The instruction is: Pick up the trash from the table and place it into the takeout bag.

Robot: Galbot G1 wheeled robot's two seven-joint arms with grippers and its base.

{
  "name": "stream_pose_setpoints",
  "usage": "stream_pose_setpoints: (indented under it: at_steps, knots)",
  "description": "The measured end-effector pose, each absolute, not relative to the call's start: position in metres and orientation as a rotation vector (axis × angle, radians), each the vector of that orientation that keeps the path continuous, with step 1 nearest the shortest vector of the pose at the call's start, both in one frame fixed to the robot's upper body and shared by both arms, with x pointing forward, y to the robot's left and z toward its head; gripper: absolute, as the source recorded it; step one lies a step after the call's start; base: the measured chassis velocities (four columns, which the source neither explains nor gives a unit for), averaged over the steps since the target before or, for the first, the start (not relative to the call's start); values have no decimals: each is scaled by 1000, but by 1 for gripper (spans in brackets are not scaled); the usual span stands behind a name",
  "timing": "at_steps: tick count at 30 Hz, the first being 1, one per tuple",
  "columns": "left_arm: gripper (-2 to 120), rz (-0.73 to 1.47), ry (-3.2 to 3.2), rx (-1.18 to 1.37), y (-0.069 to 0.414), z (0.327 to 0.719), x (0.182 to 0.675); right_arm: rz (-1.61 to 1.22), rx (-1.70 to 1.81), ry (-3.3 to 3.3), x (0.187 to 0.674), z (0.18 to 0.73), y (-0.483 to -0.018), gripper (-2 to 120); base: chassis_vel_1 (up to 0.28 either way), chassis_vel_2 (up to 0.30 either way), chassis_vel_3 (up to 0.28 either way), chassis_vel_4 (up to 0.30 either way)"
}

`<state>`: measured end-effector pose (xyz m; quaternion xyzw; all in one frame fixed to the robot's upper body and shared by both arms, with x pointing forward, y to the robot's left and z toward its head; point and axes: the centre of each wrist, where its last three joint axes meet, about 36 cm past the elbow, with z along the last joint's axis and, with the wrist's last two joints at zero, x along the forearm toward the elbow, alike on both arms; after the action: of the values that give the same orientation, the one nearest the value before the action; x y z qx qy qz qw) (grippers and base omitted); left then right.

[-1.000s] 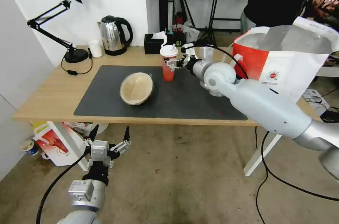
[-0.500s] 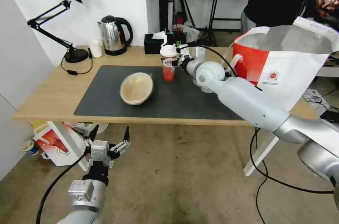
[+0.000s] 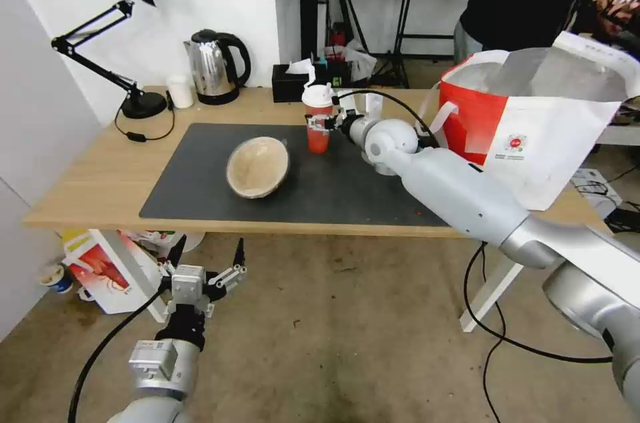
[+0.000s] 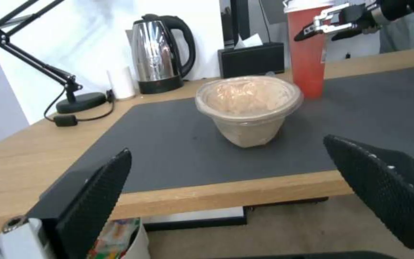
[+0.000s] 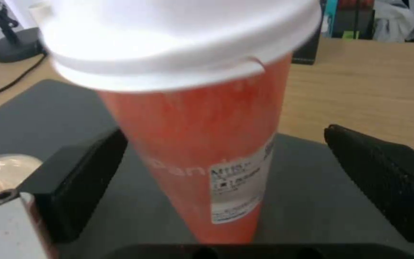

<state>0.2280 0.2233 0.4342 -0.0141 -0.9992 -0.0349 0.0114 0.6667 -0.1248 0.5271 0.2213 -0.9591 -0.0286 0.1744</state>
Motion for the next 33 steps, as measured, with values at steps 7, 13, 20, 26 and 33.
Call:
stream_pose_setpoints:
  at_steps: [7,13,20,26,33]
  knots:
    - [100,-109,-3117,-44,223,434,228,-79,633,-2712,670,522,-126,100,0,0,0,0]
    - [100,-109,-3117,-44,223,434,228,-80,646,-2708,672,520,-127,100,0,0,0,0]
    - [100,-109,-3117,-44,223,434,228,-107,696,-2721,680,525,-121,99,0,0,0,0]
    - [100,-109,-3117,-44,223,434,228,-121,742,-2723,684,523,-120,86,0,0,0,0]
    - [100,-109,-3117,-44,223,434,228,-128,751,-2717,683,518,-120,69,0,0,0,0]
